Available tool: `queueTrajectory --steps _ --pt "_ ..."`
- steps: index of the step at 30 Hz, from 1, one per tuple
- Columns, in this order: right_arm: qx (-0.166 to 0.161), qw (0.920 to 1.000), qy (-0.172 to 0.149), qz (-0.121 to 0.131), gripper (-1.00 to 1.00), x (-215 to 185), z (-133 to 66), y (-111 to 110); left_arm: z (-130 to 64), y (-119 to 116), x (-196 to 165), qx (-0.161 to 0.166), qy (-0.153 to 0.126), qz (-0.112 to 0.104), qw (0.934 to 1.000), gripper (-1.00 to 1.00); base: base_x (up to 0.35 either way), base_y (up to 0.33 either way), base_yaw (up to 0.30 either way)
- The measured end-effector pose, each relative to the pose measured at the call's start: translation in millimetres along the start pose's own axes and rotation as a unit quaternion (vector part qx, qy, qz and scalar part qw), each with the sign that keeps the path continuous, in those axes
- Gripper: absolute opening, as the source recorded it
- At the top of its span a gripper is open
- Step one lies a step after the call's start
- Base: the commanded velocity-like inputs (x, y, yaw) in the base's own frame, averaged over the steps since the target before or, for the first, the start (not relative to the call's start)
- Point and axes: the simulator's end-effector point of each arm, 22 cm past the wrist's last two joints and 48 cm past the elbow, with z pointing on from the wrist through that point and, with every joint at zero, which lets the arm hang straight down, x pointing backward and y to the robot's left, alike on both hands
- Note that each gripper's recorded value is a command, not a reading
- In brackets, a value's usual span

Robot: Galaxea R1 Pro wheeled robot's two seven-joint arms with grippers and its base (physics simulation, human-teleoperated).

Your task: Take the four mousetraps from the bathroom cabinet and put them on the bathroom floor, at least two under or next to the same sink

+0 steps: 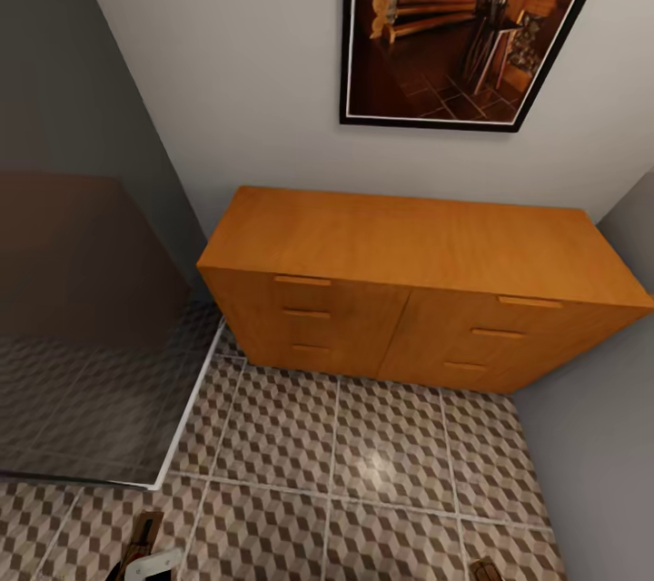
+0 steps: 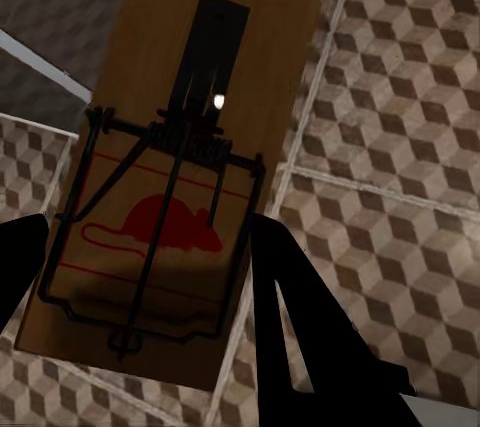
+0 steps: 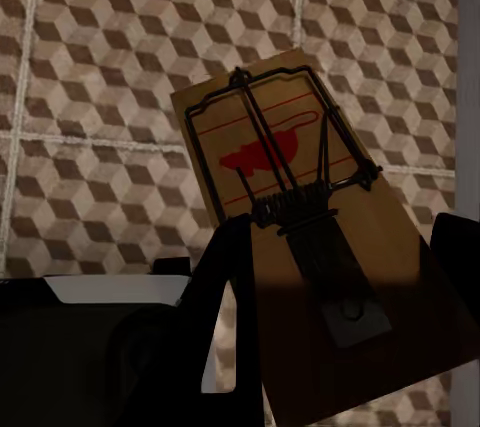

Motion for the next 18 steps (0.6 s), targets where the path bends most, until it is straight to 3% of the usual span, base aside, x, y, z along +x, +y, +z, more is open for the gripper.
queueTrajectory --steps 18 --pt "0.0 0.9999 -0.012 0.002 -1.0 -9.1 0.3 -0.1 0.3 -0.4 -8.5 0.0 -0.007 -0.003 1.0 -1.0 0.0 0.0 0.213"
